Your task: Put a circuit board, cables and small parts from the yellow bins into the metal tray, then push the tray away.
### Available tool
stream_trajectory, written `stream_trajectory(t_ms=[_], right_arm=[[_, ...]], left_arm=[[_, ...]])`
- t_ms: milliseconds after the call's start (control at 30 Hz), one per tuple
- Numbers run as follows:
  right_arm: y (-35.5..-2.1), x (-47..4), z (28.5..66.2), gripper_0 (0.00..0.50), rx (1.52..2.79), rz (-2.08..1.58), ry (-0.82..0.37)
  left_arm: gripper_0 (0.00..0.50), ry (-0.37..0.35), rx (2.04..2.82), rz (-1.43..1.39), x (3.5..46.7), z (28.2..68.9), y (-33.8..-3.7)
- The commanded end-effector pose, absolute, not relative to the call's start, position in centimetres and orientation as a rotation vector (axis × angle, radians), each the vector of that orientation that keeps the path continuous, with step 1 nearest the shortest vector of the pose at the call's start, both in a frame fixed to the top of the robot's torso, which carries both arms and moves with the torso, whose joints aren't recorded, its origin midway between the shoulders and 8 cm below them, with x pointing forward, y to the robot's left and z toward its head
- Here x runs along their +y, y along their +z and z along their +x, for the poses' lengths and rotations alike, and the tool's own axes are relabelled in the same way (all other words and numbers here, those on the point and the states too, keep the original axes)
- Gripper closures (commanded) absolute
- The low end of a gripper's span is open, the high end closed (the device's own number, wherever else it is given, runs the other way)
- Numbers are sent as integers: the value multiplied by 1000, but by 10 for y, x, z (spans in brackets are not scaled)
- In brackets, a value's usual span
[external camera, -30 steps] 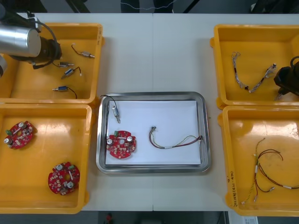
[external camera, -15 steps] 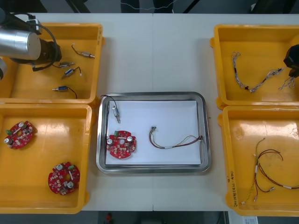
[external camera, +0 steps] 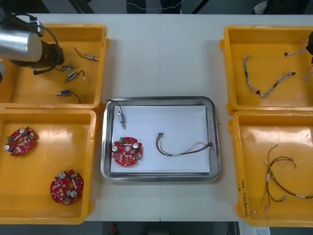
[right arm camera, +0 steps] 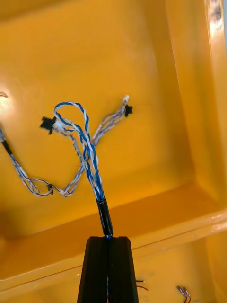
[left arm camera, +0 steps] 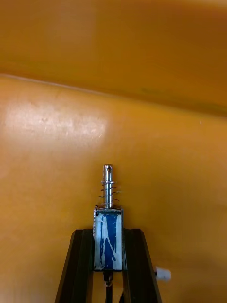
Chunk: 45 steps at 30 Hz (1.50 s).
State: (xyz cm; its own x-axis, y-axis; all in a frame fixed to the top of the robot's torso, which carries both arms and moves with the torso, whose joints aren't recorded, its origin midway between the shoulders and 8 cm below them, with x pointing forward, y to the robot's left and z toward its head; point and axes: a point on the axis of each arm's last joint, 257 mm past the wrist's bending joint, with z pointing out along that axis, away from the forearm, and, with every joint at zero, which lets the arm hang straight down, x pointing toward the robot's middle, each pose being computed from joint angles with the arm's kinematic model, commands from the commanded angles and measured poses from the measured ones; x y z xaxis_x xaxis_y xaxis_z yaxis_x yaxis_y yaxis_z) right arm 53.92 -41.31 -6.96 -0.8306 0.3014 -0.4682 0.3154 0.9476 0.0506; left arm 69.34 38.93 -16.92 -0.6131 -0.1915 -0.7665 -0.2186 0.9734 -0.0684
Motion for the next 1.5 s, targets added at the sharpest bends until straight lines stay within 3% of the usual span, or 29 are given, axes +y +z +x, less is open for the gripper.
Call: stream_trajectory(t_ms=[33, 300, 633, 800, 1267, 1500], right_arm=[[-47, -401, 543, 500, 2571, 283, -91], [-31, -361, 549, 500, 2535, 53, -109], [-19, -293, 547, 500, 2461, -333, -212], [-22, -253, 539, 500, 2428, -528, -192], [-48, -142, 493, 500, 2305, -1047, -117], [-65, -117, 486, 500, 2233, -1247, -163]], left_arm=[[500, 81, 2287, -217, 409, 680, -148], [500, 51, 2339, -250, 411, 662, -113], [500, 102, 2437, -252, 404, 628, -86], [500, 106, 2457, -319, 393, 615, -76], [500, 121, 2515, -354, 359, 564, -76], [500, 83, 2529, -366, 338, 546, -80]])
